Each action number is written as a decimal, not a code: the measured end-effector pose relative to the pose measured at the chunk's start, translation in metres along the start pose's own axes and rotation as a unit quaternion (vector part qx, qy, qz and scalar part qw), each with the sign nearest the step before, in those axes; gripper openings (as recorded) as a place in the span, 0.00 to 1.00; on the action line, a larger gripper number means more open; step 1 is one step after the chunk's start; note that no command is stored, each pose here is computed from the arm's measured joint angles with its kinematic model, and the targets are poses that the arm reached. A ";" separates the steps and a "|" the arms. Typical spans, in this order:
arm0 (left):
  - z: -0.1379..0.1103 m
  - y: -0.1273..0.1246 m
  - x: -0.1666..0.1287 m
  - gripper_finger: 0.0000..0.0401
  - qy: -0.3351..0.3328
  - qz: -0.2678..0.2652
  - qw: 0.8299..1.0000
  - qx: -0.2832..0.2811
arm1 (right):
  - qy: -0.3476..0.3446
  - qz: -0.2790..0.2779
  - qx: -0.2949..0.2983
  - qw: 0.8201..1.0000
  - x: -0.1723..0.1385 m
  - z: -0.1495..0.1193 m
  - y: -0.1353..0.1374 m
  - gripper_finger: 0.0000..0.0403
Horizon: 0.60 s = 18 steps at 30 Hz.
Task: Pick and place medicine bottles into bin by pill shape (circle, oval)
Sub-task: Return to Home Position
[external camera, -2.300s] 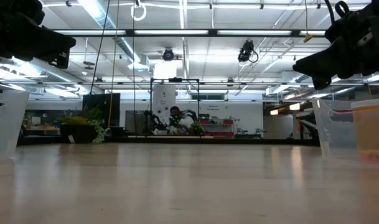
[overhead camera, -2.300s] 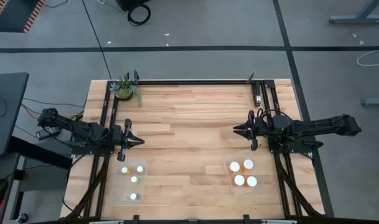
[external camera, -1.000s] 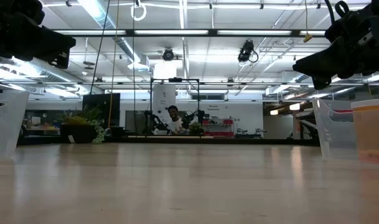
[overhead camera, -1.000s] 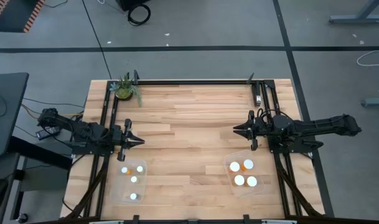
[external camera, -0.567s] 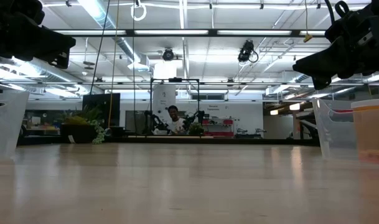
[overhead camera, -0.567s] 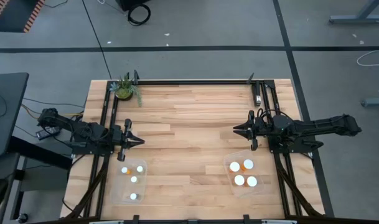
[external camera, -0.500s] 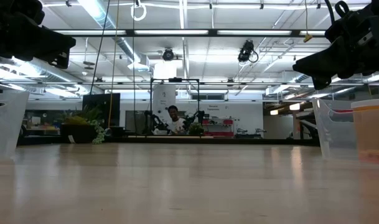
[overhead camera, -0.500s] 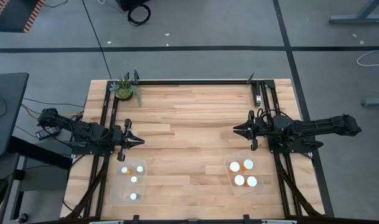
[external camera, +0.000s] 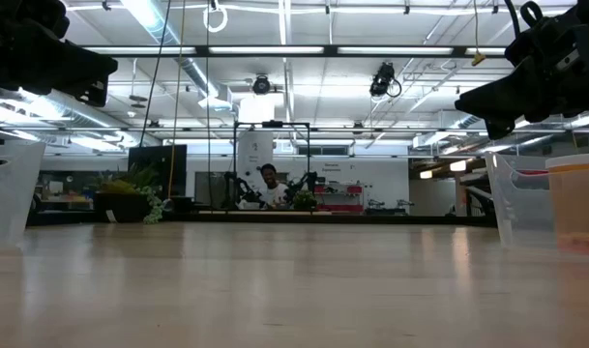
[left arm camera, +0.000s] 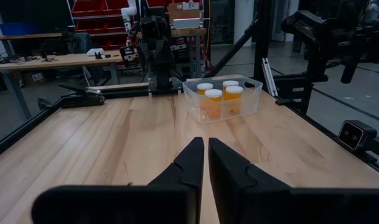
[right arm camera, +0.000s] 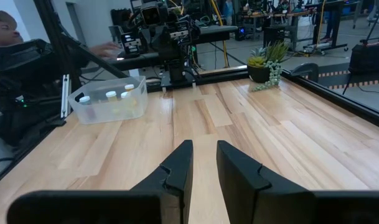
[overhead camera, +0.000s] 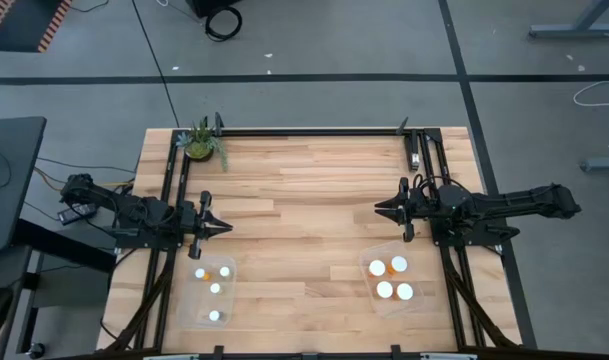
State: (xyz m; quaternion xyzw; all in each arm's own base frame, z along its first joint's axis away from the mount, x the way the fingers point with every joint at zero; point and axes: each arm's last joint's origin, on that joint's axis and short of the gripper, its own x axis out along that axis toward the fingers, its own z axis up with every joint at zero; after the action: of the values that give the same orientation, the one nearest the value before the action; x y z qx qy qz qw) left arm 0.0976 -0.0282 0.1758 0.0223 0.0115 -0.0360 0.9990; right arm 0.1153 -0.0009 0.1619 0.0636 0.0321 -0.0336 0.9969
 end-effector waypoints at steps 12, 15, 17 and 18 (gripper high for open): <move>0.000 0.000 0.000 0.08 0.000 0.000 1.000 0.000 | 0.000 0.000 0.000 1.000 0.000 0.000 0.000 0.20; 0.000 0.000 0.000 0.07 0.000 0.000 1.000 0.000 | 0.000 0.000 0.000 1.000 0.000 0.000 0.000 0.20; 0.000 0.000 0.000 0.07 0.000 0.000 1.000 0.000 | 0.000 0.000 0.000 1.000 0.000 0.000 0.000 0.20; 0.000 0.000 0.000 0.08 0.000 0.000 1.000 0.000 | 0.000 0.000 0.000 1.000 0.000 0.000 0.000 0.20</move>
State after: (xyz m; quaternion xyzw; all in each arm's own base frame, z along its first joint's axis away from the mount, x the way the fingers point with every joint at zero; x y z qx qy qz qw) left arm 0.0975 -0.0282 0.1758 0.0223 0.0115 -0.0360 0.9990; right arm 0.1153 -0.0009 0.1618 0.0636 0.0323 -0.0336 0.9969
